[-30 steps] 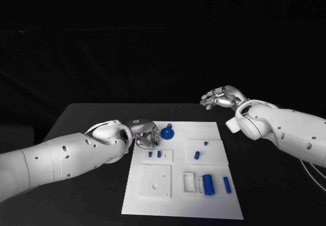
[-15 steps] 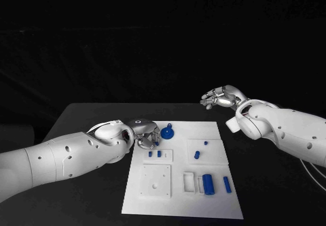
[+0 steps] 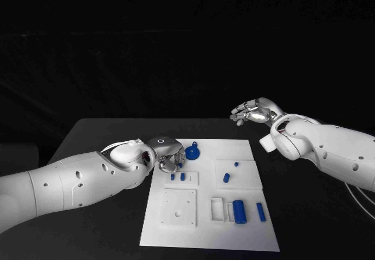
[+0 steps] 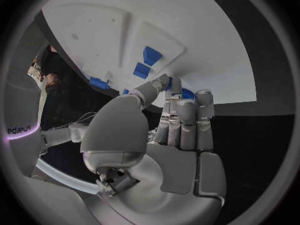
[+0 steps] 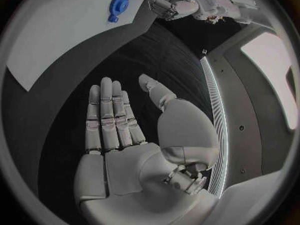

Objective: Assemble the parts on the task board

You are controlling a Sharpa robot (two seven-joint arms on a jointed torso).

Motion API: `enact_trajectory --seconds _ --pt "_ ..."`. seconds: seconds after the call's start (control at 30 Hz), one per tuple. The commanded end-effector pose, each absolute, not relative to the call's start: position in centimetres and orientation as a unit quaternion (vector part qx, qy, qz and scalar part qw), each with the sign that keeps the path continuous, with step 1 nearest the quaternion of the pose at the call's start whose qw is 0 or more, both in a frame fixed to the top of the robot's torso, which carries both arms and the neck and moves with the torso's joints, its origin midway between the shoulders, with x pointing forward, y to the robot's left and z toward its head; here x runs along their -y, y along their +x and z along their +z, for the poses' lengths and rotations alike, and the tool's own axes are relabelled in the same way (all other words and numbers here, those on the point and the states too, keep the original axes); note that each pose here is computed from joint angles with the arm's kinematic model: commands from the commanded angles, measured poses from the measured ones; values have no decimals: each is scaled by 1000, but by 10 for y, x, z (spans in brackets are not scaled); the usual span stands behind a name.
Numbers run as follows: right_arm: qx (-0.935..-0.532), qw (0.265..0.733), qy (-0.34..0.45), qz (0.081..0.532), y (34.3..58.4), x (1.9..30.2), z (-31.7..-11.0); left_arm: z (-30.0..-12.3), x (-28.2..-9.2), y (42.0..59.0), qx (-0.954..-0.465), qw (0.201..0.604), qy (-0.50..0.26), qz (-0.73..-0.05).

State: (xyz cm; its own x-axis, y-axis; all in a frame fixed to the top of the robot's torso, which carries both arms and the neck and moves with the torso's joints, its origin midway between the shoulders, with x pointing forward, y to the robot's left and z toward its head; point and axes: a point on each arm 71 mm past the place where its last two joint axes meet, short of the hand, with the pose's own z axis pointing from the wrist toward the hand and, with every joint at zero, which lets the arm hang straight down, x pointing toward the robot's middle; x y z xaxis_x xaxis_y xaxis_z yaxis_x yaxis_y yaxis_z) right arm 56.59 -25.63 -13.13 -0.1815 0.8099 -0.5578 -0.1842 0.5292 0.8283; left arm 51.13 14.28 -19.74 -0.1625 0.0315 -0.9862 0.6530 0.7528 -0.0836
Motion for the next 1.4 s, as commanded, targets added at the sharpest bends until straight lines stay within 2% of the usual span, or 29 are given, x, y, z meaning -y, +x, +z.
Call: enact_trajectory --seconds 0.03,1.4 --pt "-644 590 237 425 565 255 -130 -207 -138 504 -720 588 263 -258" --pt "-645 592 237 421 565 259 -131 -200 -154 507 -707 617 221 -265"
